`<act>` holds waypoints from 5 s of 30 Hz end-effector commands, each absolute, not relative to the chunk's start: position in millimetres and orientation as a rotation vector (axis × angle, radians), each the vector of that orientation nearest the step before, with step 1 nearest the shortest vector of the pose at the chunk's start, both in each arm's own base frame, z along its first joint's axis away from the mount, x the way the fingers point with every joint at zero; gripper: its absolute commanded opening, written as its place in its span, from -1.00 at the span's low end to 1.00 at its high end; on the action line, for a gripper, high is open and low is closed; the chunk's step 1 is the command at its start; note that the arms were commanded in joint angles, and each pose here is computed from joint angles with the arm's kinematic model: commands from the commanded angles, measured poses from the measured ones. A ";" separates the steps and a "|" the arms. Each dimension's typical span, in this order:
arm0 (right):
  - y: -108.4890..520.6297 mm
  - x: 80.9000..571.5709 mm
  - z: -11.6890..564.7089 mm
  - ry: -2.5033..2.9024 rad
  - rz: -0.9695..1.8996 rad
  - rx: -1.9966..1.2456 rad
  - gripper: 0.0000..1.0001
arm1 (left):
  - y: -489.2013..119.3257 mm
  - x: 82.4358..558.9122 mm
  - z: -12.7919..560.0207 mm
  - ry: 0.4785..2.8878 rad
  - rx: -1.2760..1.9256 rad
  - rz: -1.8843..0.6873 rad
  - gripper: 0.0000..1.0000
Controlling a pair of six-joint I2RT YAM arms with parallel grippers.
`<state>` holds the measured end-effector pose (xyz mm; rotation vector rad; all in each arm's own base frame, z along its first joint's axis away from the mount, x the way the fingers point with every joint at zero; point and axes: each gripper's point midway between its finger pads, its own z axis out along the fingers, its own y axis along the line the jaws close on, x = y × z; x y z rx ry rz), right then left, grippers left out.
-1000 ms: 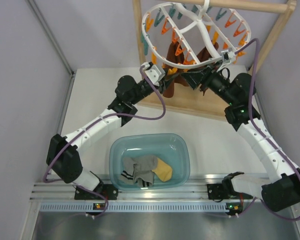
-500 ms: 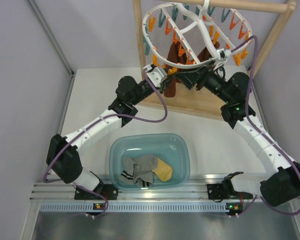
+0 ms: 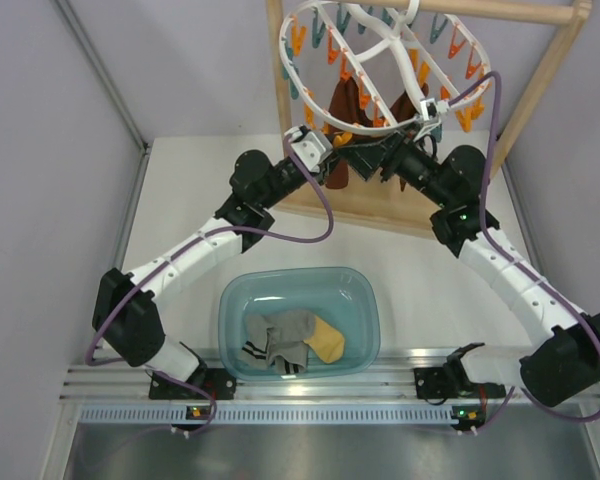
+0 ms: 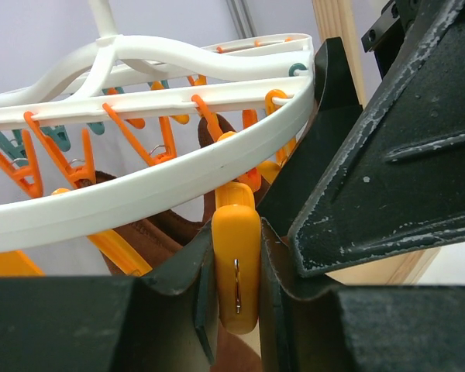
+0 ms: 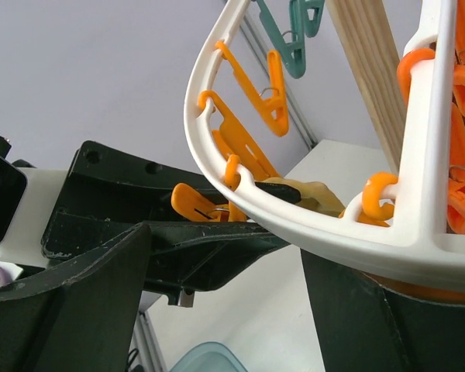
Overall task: Clip the socks to the hanger
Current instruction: Open the clamp at the hanger, then pick up the sock from the bin.
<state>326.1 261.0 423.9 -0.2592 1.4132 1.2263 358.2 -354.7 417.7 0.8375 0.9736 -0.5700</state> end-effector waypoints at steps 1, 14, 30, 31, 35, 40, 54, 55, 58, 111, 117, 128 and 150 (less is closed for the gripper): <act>267.2 313.7 472.0 1.250 1.229 -0.313 0.53 | -369.4 331.9 415.3 0.943 0.948 -0.664 -1.00; 253.3 323.7 483.8 1.192 1.073 -0.247 0.47 | -378.1 320.2 402.5 1.001 1.028 -0.754 -1.00; 256.1 315.7 490.2 1.127 1.001 -0.266 0.36 | -389.6 310.9 389.0 1.031 1.127 -0.838 -1.00; 256.9 314.7 491.6 1.122 1.008 -0.269 0.37 | -390.4 308.4 386.7 1.019 1.147 -0.847 -1.00; 262.6 312.1 491.9 1.099 0.992 -0.308 0.30 | -393.2 298.3 384.9 0.978 1.199 -0.885 -1.00; 258.0 318.1 489.5 1.096 0.935 -0.283 0.07 | -395.1 294.2 381.8 0.981 1.216 -0.926 -1.00; 268.6 323.3 479.3 1.153 1.027 -0.231 -0.65 | -400.9 287.8 368.6 1.001 1.308 -0.982 -1.00; 268.2 323.3 480.5 1.152 1.030 -0.225 -0.73 | -400.7 287.4 368.4 0.997 1.312 -0.979 -1.00; 265.8 327.0 479.1 1.166 1.024 -0.195 -1.00 | -399.3 285.0 367.9 0.991 1.317 -0.974 -1.00; 257.9 325.5 446.8 1.325 1.051 -0.222 -1.00 | -278.3 104.5 170.6 1.210 2.060 -0.834 0.27; 255.4 325.4 447.6 1.322 1.045 -0.228 -1.00 | -327.6 99.5 128.2 1.243 2.201 -0.799 0.25; 250.2 332.3 438.2 1.336 1.042 -0.222 -1.00 | -360.9 96.7 64.3 1.196 2.323 -0.630 0.24; 241.2 337.3 438.2 1.336 1.012 -0.216 -1.00 | -376.6 130.6 215.8 1.235 1.909 -0.774 -1.00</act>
